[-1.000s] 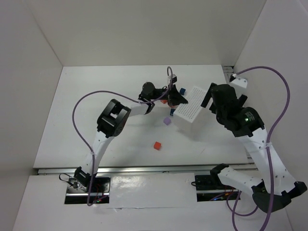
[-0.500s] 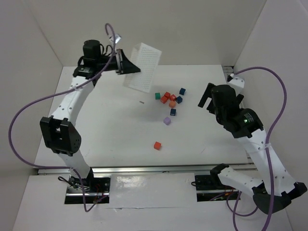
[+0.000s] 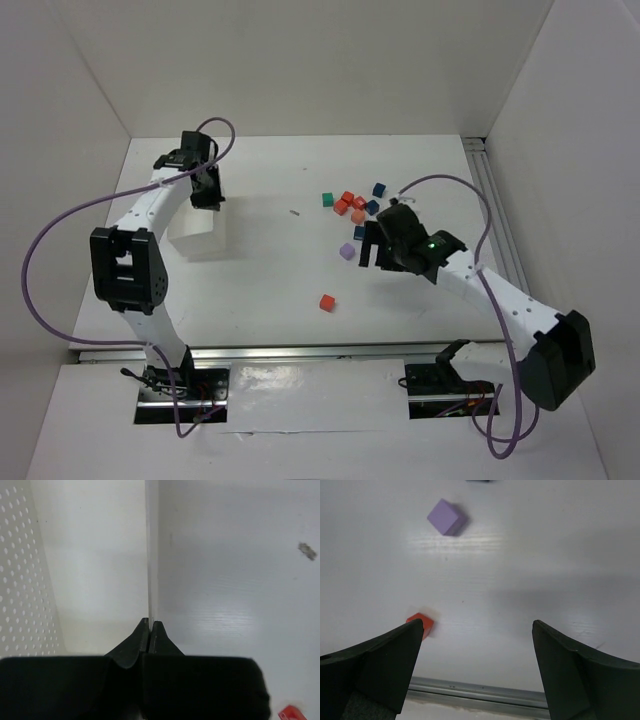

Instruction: Build the wood block tower

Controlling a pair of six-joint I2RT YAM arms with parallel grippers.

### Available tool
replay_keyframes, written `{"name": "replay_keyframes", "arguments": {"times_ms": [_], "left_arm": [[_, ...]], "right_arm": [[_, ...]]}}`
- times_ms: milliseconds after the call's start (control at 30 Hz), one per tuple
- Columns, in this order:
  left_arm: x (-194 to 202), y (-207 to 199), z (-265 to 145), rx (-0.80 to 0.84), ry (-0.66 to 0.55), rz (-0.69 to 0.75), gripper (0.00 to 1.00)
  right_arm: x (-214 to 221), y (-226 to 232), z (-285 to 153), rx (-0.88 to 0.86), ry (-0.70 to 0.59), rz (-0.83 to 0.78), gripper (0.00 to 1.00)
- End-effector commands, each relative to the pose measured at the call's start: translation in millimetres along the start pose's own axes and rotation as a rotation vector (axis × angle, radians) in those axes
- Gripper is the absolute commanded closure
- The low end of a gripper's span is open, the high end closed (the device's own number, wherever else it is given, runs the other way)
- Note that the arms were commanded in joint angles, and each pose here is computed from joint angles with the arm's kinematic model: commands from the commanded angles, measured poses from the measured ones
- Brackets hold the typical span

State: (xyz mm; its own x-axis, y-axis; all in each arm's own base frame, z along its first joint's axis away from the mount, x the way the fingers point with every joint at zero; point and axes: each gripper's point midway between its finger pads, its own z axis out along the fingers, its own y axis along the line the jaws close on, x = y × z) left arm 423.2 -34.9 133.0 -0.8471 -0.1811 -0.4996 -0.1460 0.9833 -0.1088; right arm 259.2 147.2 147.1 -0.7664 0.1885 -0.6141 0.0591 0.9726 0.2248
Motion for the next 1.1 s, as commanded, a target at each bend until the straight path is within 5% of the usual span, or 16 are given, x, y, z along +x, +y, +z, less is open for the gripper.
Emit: {"name": "replay_keyframes", "arguments": {"times_ms": [0,500,567,633,667,800,1067], "left_arm": [[-23,29,-2,-0.195,-0.098,0.025,1.0],[-59,80,44,-0.388,-0.053,-0.018,1.0],[-57,74,47,-0.361,-0.027,-0.026,0.88],[-56,67,41,-0.342,-0.038,-0.017,0.63],[-58,60,37,-0.324,-0.048,-0.012,0.43],[-67,40,11,-0.266,-0.105,-0.011,0.13],[-67,-23,-80,-0.145,-0.252,0.059,0.04]], "right_arm": [[17,42,14,-0.129,0.034,-0.007,0.04],[61,86,55,-0.02,0.088,-0.171,0.0],[68,90,55,-0.027,0.105,-0.172,0.0],[78,99,54,-0.049,0.119,-0.183,0.0],[81,102,53,-0.055,0.122,-0.179,0.0],[100,112,55,-0.059,0.152,-0.212,0.0],[118,124,62,-0.039,0.166,-0.266,0.03]]}}
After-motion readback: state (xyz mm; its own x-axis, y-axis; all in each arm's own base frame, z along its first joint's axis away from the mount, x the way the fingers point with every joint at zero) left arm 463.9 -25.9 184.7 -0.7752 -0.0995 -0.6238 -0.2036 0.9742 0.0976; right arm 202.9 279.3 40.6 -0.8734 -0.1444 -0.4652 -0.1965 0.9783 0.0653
